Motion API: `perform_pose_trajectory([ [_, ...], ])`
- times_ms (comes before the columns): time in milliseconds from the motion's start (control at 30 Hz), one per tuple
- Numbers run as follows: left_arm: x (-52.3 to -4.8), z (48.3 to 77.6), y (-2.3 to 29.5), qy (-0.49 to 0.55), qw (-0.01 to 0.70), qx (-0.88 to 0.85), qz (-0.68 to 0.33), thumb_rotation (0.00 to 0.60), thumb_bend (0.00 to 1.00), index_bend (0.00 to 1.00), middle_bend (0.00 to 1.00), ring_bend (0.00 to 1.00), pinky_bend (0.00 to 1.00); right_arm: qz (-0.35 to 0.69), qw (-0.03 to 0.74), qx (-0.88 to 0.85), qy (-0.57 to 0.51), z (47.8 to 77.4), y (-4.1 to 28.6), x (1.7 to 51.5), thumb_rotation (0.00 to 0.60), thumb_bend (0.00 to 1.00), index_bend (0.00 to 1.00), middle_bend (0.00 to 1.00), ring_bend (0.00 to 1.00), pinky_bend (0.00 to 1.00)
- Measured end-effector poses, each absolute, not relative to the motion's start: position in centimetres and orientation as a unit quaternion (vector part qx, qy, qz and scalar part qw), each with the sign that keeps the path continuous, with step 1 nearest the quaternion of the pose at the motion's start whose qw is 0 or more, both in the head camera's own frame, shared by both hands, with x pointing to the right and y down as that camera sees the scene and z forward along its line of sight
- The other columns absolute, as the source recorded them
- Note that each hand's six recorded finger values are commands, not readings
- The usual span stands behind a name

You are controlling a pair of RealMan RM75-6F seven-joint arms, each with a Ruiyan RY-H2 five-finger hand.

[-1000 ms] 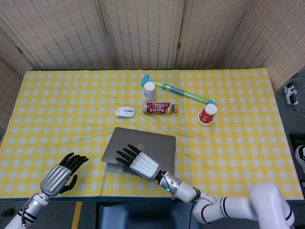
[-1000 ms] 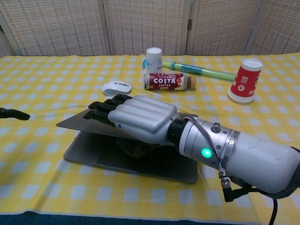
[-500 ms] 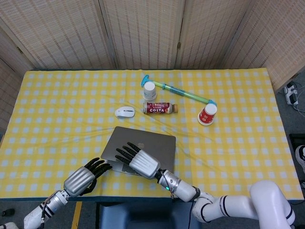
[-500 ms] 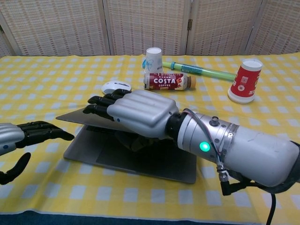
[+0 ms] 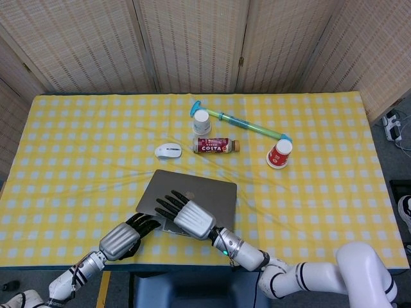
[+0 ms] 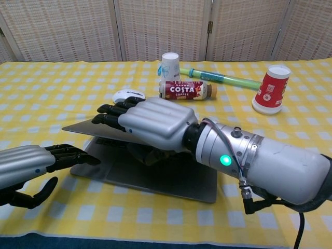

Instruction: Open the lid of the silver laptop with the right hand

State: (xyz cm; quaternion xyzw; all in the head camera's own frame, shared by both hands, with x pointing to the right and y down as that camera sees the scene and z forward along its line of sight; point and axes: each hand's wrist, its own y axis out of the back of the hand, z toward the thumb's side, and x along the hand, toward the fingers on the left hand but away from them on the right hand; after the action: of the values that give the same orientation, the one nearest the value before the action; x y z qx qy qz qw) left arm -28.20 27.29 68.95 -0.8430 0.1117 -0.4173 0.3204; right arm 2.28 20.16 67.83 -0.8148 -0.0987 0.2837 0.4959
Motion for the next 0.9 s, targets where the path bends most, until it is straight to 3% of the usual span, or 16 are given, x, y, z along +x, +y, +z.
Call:
perform_pose_trajectory([
  [900,-27.6,70.1,27.3,0.091,0.312,-0.840,-0.434,0.588,0.91,0.08,0.13,0.07,0.00,0.302,0.496,-0.804,-0.131,66.9,17.6,4.3,0.600,0.71,0.00,0.00,0.00,0.00],
])
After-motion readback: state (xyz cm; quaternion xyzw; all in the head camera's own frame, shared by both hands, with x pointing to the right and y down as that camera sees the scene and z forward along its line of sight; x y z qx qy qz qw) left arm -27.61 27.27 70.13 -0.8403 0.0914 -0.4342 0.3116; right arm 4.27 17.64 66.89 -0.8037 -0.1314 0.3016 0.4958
